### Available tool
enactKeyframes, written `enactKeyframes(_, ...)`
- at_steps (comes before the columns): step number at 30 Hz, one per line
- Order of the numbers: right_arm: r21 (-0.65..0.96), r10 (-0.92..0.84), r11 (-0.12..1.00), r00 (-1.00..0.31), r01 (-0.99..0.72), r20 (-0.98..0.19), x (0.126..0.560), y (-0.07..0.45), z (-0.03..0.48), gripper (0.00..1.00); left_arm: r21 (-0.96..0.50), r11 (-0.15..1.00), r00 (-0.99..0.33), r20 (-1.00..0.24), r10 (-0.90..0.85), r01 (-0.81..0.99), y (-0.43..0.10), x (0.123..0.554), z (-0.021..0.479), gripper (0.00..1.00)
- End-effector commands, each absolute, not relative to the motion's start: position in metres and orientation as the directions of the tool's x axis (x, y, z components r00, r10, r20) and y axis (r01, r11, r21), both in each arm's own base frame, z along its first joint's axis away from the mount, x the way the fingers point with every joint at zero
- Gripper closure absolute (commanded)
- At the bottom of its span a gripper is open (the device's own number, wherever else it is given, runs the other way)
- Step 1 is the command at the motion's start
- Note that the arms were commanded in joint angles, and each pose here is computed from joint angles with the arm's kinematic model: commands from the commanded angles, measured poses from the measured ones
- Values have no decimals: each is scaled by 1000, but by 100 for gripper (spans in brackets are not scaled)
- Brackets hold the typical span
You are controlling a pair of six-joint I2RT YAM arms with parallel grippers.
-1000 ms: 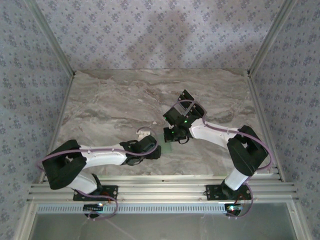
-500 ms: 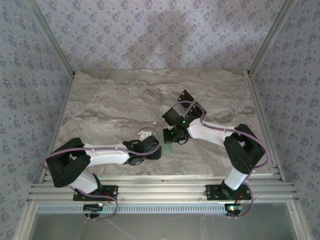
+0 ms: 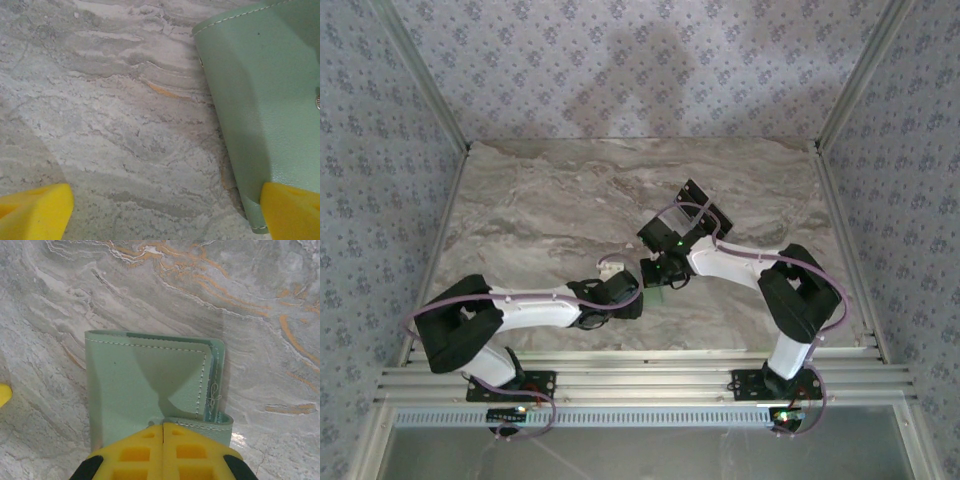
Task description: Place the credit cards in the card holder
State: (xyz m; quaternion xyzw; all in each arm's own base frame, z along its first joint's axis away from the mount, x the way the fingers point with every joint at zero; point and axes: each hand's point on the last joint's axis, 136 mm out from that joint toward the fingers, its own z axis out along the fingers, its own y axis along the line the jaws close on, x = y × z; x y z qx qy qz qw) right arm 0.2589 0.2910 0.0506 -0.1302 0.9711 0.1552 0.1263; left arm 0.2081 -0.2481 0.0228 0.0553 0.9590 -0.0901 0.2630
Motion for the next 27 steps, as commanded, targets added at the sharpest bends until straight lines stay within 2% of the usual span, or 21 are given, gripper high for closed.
enactKeyframes(1,254,-241,916,-931,-312,-275,258,295,50,100,-93,981,-888,-446,114,172,-240,195,0,4)
enactKeyframes(27,231,-266,921,-939,-315,-220,249,293,23,100,-94,981,-888,-446,112,171,-239,195,0,4)
